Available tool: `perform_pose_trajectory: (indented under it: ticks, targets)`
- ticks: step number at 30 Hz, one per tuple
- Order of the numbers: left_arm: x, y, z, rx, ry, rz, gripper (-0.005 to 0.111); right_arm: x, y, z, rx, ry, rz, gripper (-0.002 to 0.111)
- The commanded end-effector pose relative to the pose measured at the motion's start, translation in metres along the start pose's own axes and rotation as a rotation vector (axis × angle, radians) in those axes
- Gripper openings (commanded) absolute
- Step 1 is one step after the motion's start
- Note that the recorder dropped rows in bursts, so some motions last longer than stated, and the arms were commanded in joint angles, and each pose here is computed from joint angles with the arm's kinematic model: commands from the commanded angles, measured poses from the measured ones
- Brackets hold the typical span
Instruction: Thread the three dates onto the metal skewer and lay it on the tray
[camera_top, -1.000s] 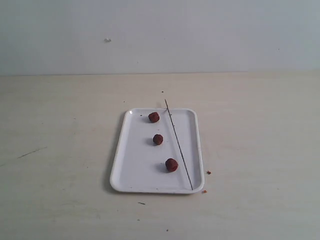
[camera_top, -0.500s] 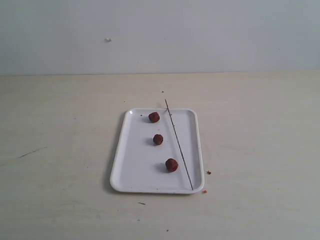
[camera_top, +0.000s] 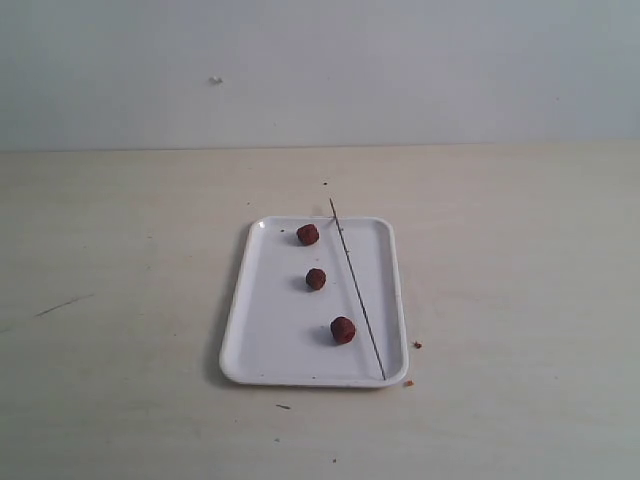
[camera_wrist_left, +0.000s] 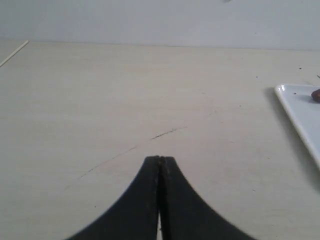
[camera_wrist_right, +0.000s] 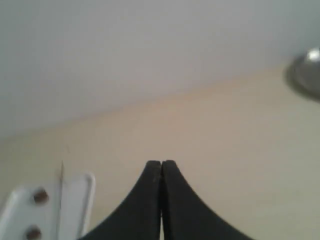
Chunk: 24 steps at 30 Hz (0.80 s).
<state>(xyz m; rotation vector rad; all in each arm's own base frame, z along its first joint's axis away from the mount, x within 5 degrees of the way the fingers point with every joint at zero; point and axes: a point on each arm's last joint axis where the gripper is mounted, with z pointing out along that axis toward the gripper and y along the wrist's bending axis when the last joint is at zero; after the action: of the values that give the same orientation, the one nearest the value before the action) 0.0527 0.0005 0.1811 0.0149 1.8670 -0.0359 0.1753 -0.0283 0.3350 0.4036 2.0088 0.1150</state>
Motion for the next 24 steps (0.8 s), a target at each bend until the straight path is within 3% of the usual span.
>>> perform_pose_trajectory:
  ticks: [1, 4, 9, 12, 16, 18, 24]
  targets:
    - [0.0, 0.0, 0.0, -0.001, -0.008, 0.001, 0.0, -0.002, 0.01, 0.062, -0.036, 0.542, -0.116, 0.0]
    - [0.0, 0.0, 0.0, -0.001, -0.008, 0.001, 0.0, 0.012, 0.028, 0.098, -0.076, 0.734, -0.176, 0.0]
    - [0.0, 0.0, 0.0, -0.001, -0.008, 0.001, 0.0, 0.045, 0.069, 0.136, -0.1, 0.847, -0.289, 0.0]
    - [0.0, 0.0, 0.0, -0.001, -0.008, 0.001, 0.0, 0.069, 0.119, 0.163, -0.168, 0.906, -0.459, 0.0]
    - [0.0, 0.0, 0.0, -0.001, -0.008, 0.001, 0.0, 0.091, 0.163, 0.184, -0.238, 0.925, -0.568, 0.0]
    - [0.0, 0.0, 0.0, -0.001, -0.008, 0.001, 0.0, 0.098, 0.174, 0.195, -0.251, 0.948, -0.58, 0.0]
    - [0.0, 0.0, 0.0, -0.001, -0.008, 0.001, 0.0, 0.129, 0.171, 0.217, -0.223, 1.079, -0.602, 0.024]
